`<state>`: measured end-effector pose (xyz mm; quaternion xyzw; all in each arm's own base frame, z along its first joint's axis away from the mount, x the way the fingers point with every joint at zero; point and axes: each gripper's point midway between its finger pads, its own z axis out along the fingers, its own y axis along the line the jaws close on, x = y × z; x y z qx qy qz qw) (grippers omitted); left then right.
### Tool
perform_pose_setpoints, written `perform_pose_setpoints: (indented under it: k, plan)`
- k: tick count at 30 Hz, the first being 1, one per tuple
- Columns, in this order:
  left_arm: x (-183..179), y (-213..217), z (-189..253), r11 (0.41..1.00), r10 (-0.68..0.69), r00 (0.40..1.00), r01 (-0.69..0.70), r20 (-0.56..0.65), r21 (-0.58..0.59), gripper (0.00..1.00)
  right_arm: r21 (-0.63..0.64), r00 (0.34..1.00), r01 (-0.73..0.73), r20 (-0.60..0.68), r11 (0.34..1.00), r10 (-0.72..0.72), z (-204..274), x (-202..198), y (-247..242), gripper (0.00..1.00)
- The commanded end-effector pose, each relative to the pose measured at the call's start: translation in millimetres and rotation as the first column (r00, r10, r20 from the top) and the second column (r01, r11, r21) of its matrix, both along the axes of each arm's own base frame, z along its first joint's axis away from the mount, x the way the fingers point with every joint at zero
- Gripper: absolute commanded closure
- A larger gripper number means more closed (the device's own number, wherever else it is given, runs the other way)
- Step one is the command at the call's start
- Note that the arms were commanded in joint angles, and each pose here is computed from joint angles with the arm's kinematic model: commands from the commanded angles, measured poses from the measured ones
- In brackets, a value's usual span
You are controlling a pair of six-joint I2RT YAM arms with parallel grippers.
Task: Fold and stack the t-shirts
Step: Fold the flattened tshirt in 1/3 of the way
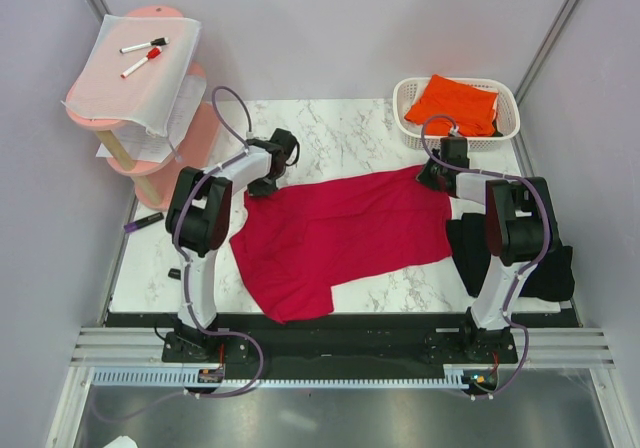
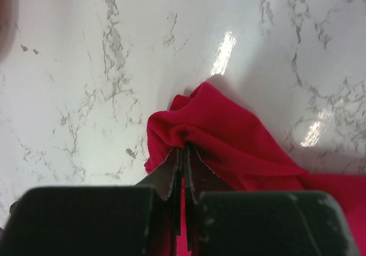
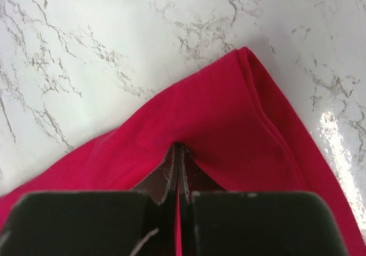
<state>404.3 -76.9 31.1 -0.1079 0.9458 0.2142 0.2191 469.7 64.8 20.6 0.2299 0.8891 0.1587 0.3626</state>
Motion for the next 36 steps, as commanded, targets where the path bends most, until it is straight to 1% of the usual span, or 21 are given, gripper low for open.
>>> perform_pose_setpoints:
  k: [1,5,7,12,16,17,18,19,20,22,23,25,26,27,28,29,30,32,33,34,36]
  plan:
    - [33.1,0.4,12.2,1.000,-0.009,0.998,0.009,0.063,-0.009,0.98,-0.051,0.985,-0.001,-0.170,0.999,-0.008,-45.8,-31.5,-7.8,1.00]
    - [48.9,7.3,31.5,1.000,0.003,0.993,-0.002,0.115,-0.006,0.98,-0.072,0.984,0.028,-0.174,0.997,-0.040,-46.4,-31.5,-14.4,1.00]
    - [56.6,12.4,49.2,1.000,0.017,0.987,-0.016,0.159,-0.010,0.98,-0.103,0.980,0.070,-0.178,0.992,-0.088,-47.6,-32.4,-26.0,1.00]
    - [78.9,24.8,73.3,1.000,0.026,0.976,-0.026,0.217,-0.006,0.98,-0.117,0.975,0.127,-0.166,0.985,-0.145,-44.5,-28.2,-42.7,1.00]
    - [93.8,24.9,75.0,0.999,0.030,0.973,-0.027,0.230,-0.019,0.98,-0.105,0.978,0.130,-0.151,0.986,-0.145,-42.9,-15.8,-42.8,1.00]
    - [97.4,24.9,68.9,1.000,0.022,0.976,-0.021,0.219,-0.007,0.98,-0.106,0.977,0.129,-0.158,0.986,-0.145,-47.4,-14.3,-42.8,1.00]
    - [105.3,24.7,75.2,1.000,0.023,0.972,-0.022,0.235,-0.009,0.98,-0.101,0.980,0.129,-0.140,0.986,-0.143,-43.0,-5.5,-42.1,1.00]
    - [109.4,24.0,75.0,1.000,0.019,0.972,-0.018,0.236,-0.005,0.98,-0.098,0.979,0.127,-0.149,0.987,-0.141,-48.2,-3.2,-41.2,1.00]
    - [111.8,23.9,65.7,1.000,0.013,0.977,-0.015,0.214,0.007,0.98,-0.093,0.980,0.123,-0.148,0.988,-0.136,-48.7,0.0,-40.1,1.00]
    - [119.1,23.1,71.5,1.000,0.015,0.974,-0.018,0.225,0.011,0.98,-0.078,0.983,0.107,-0.138,0.991,-0.117,-47.1,11.2,-35.7,1.00]
    - [121.0,22.4,66.9,1.000,0.007,0.977,-0.011,0.214,0.015,0.94,-0.074,0.985,0.109,-0.130,0.991,-0.118,-44.8,15.1,-35.8,1.00]
    - [122.0,22.1,72.2,1.000,0.010,0.975,-0.012,0.220,0.008,0.84,-0.075,0.991,0.082,-0.098,0.994,-0.089,-36.3,23.0,-33.3,0.98]
    - [120.5,21.2,73.2,1.000,0.024,0.974,-0.023,0.227,-0.006,0.63,-0.073,0.994,0.074,-0.077,0.995,-0.080,-30.8,26.6,-32.5,0.96]
    - [115.7,22.2,79.7,0.999,0.033,0.971,-0.031,0.237,-0.014,0.45,-0.086,0.998,0.060,-0.030,0.995,-0.063,-22.8,33.4,-33.2,0.93]
    - [113.2,21.3,83.6,0.999,0.046,0.967,-0.041,0.249,-0.026,0.35,-0.071,0.999,0.039,0.009,0.997,-0.039,-7.7,36.5,-28.9,0.90]
    - [110.0,21.8,87.7,0.998,0.055,0.965,-0.049,0.257,-0.030,0.21,-0.069,0.999,0.029,0.039,0.997,-0.026,0.5,38.3,-25.1,0.86]
    - [102.7,19.4,96.3,0.998,0.053,0.962,-0.045,0.269,-0.038,0.16,-0.076,0.997,0.020,0.075,0.997,-0.014,6.7,39.3,-24.9,0.69]
    - [95.6,14.5,102.7,0.999,0.043,0.958,-0.034,0.282,-0.038,0.12,-0.089,0.992,-0.002,0.128,0.996,0.014,27.3,39.5,-19.2,0.54]
    - [86.1,7.8,99.1,1.000,0.022,0.963,-0.016,0.267,-0.025,0.11,-0.094,0.990,-0.014,0.136,0.995,0.026,31.9,38.3,-16.1,0.43]
    - [81.0,3.9,111.8,1.000,0.013,0.957,-0.006,0.290,-0.025,0.11,-0.099,0.986,-0.025,0.164,0.995,0.041,45.7,38.2,-13.9,0.41]
    - [65.8,-5.5,110.2,1.000,-0.017,0.960,0.017,0.278,0.004,0.10,-0.103,0.983,-0.044,0.173,0.994,0.061,53.7,30.6,-6.5,0.27]
